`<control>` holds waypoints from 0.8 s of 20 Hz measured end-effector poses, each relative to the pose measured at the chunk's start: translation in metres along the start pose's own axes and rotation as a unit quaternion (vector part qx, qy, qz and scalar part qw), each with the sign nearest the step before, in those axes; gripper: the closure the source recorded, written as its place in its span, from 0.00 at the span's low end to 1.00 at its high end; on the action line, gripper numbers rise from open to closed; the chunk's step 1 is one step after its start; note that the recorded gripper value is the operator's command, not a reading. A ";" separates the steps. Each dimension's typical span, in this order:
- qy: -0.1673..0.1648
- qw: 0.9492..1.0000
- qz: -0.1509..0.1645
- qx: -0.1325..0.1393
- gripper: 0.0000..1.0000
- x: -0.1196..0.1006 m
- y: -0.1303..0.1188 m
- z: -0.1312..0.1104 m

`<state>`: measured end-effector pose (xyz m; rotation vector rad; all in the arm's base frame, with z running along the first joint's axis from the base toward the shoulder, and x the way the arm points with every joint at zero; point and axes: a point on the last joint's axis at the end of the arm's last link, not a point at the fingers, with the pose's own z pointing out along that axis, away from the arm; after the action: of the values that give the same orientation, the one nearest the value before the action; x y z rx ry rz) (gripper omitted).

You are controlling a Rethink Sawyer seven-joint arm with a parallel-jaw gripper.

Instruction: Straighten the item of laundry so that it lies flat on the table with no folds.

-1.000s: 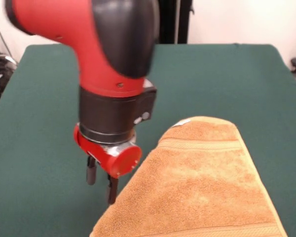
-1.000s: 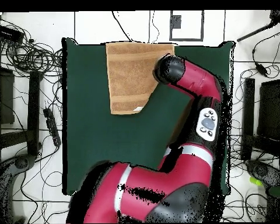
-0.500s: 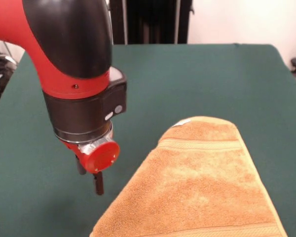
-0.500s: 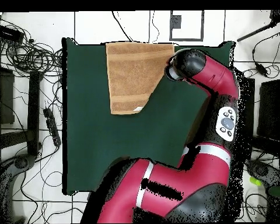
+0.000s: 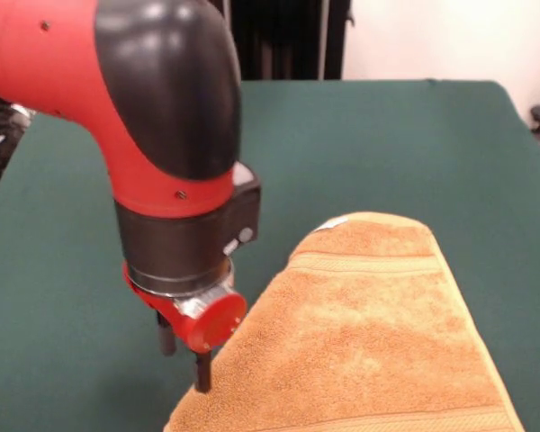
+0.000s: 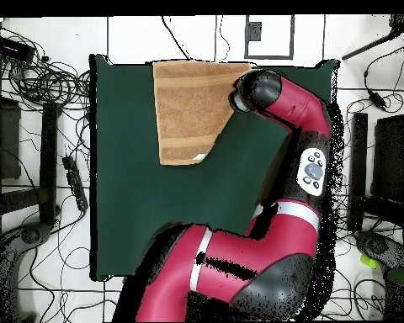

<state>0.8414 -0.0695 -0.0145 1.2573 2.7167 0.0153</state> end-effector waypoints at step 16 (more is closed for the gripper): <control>-0.019 0.999 -0.047 -0.004 0.00 0.025 0.033 0.036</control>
<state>0.8556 -0.0312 -0.0508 1.1159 2.7364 -0.0088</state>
